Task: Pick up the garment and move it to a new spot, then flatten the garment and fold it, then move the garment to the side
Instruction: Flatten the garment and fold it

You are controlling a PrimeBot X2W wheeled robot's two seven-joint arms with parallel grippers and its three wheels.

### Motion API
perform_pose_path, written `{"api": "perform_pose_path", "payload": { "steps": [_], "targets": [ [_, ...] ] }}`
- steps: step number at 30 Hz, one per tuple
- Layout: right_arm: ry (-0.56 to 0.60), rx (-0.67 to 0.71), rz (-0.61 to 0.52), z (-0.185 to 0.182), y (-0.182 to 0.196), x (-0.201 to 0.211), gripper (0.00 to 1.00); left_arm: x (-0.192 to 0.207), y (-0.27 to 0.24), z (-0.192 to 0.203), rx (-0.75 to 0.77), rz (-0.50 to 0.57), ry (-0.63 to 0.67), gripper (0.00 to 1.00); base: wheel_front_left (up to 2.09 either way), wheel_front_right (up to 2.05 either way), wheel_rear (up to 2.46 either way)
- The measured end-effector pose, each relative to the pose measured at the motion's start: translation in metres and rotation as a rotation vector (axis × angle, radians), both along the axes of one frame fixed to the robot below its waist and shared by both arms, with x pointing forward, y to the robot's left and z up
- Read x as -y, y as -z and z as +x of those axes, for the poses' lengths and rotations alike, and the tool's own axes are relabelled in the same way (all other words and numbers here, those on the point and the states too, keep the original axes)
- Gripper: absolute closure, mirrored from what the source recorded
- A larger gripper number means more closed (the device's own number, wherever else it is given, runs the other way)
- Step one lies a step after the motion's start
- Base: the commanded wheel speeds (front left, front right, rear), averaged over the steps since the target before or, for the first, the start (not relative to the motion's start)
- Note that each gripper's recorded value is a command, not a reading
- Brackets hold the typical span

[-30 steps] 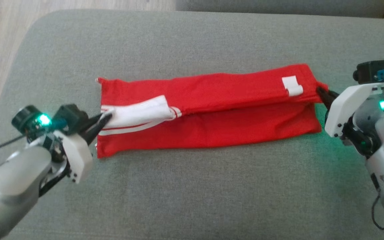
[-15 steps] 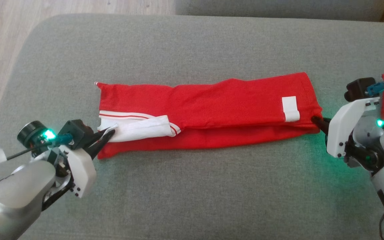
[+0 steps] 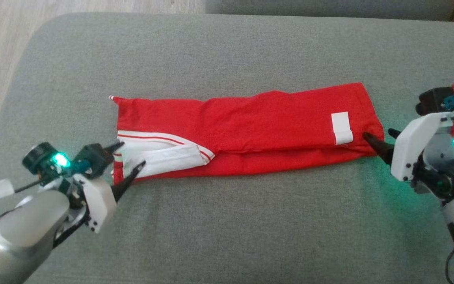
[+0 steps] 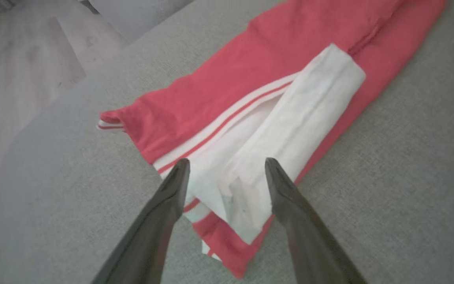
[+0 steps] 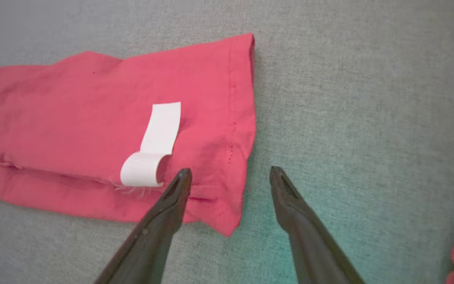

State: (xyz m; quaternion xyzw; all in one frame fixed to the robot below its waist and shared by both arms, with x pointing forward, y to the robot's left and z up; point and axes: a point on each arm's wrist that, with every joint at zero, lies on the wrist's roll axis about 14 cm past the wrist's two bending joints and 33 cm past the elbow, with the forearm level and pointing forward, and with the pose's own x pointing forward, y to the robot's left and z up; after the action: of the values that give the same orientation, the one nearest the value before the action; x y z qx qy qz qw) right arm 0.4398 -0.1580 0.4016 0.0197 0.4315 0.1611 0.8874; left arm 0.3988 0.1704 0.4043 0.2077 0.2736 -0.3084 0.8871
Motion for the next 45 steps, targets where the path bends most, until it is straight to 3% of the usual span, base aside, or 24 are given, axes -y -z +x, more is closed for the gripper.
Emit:
{"api": "perform_pose_path", "payload": {
  "steps": [5,12,17,21,29,35,45],
  "targets": [
    [0.044,0.111,0.023,0.015,-0.024,0.007,0.0,-0.01,-0.032,0.024,0.138,-0.074,-0.103,0.0,0.0,0.0,0.0],
    [0.101,0.52,0.198,0.047,-0.106,-0.017,0.0,-0.032,-0.133,0.067,0.491,-0.272,-0.32,0.0,0.0,0.0,0.0],
    [0.107,0.807,0.292,0.05,-0.158,-0.036,0.0,-0.039,-0.196,0.066,0.682,-0.418,-0.438,0.0,0.0,0.0,0.0],
    [0.132,0.948,0.386,0.036,-0.178,-0.054,0.0,-0.042,-0.199,0.041,0.73,-0.498,-0.522,0.0,0.0,0.0,0.0],
    [0.171,0.948,0.382,-0.007,-0.139,-0.068,0.0,-0.045,-0.164,-0.011,0.735,-0.53,-0.647,0.0,0.0,0.0,0.0],
    [0.153,0.886,0.302,-0.035,-0.104,-0.067,0.0,-0.045,-0.11,-0.046,0.622,-0.509,-0.724,0.0,0.0,0.0,0.0],
    [0.15,0.837,0.295,-0.047,-0.085,-0.069,0.0,-0.038,-0.092,-0.054,0.587,-0.504,-0.725,0.0,0.0,0.0,0.0]
  ]
}}
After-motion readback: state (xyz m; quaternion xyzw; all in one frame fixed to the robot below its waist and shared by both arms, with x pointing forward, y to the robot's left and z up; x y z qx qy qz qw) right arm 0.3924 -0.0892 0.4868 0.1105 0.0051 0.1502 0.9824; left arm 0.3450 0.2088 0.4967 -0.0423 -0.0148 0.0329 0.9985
